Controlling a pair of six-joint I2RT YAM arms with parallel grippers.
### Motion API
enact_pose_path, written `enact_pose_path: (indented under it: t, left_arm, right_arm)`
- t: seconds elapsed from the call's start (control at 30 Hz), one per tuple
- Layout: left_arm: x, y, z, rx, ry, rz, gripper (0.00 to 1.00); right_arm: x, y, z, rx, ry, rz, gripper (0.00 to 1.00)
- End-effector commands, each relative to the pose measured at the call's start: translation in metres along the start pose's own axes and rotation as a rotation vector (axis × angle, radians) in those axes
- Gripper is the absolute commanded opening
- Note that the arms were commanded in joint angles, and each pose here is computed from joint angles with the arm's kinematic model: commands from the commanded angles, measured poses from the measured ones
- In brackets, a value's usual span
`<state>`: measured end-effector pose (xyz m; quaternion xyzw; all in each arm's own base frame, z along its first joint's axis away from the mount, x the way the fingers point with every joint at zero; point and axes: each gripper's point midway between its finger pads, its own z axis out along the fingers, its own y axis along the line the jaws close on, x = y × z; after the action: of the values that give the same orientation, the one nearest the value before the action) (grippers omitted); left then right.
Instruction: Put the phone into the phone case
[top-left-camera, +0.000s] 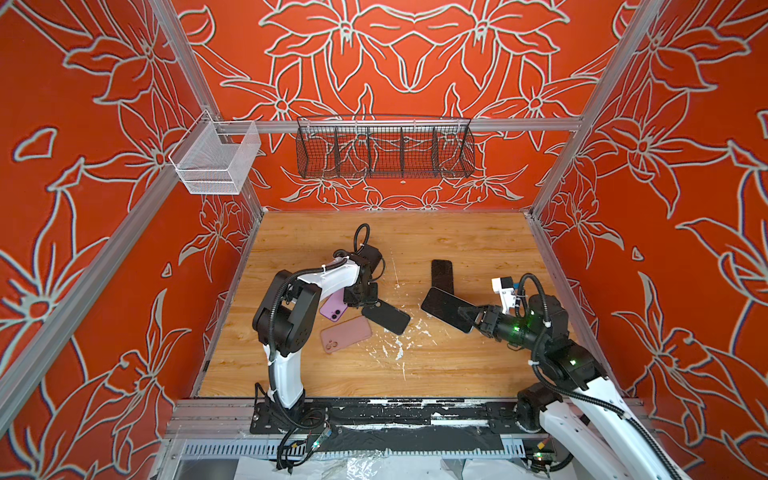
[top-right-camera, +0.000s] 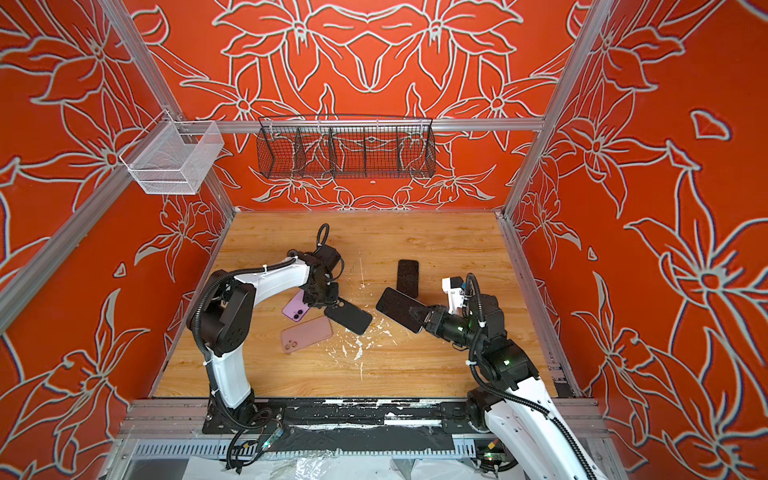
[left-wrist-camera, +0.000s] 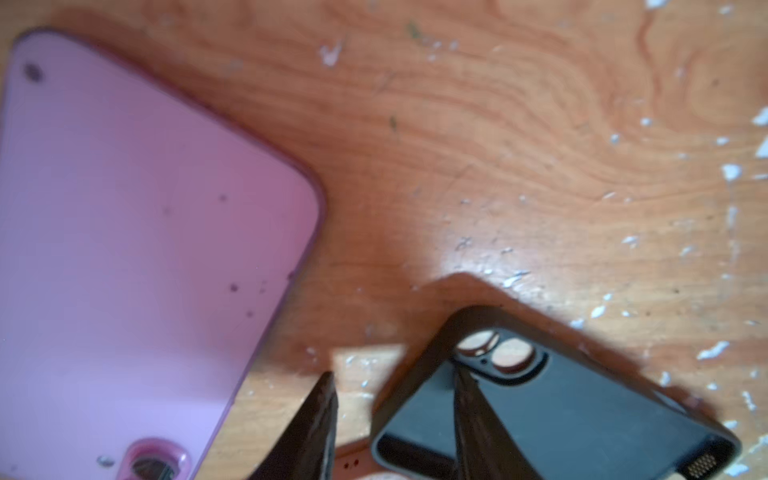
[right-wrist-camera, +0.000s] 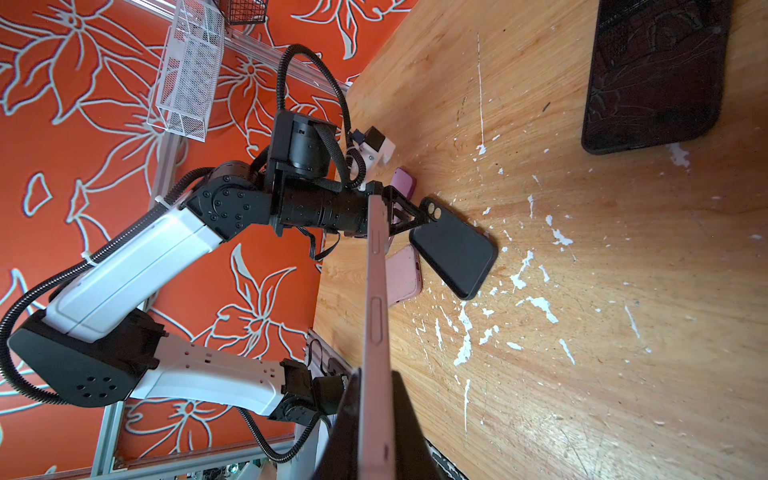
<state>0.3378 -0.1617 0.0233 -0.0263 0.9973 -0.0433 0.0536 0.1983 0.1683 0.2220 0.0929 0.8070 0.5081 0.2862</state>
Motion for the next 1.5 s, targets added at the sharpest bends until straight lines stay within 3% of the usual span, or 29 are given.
enact_pose_path:
  t: [0.0,0.33,0.63,1.07,1.4,1.47]
  left_arm:
    - [0.002,-0.001,0.011,0.000,0.023,0.012,0.40]
    - [0.009,-0.001,0.025,0.004,0.049,-0.008,0.17]
    - [0.011,-0.017,0.011,0.060,0.044,-0.028,0.02]
    - [0.037,-0.061,-0.014,0.132,0.046,-0.094,0.00]
    - [0.066,-0.068,-0.014,0.162,0.076,-0.021,0.00]
    - [0.064,-0.064,-0.016,0.148,0.059,-0.013,0.07]
  right_arm:
    - [-0.006,0.016,-0.001,-0.069,-0.021,-0.023,0.00]
    - [-0.007,0.011,0.001,-0.072,-0.033,-0.002,0.00]
    - [-0.007,0.005,0.005,-0.055,-0.025,0.003,0.00]
    - [-0.009,-0.010,0.008,0.002,-0.025,0.040,0.00]
    - [0.007,-0.024,0.017,0.078,0.125,0.051,0.00]
    - [0.009,-0.024,0.020,0.081,0.156,0.051,0.00]
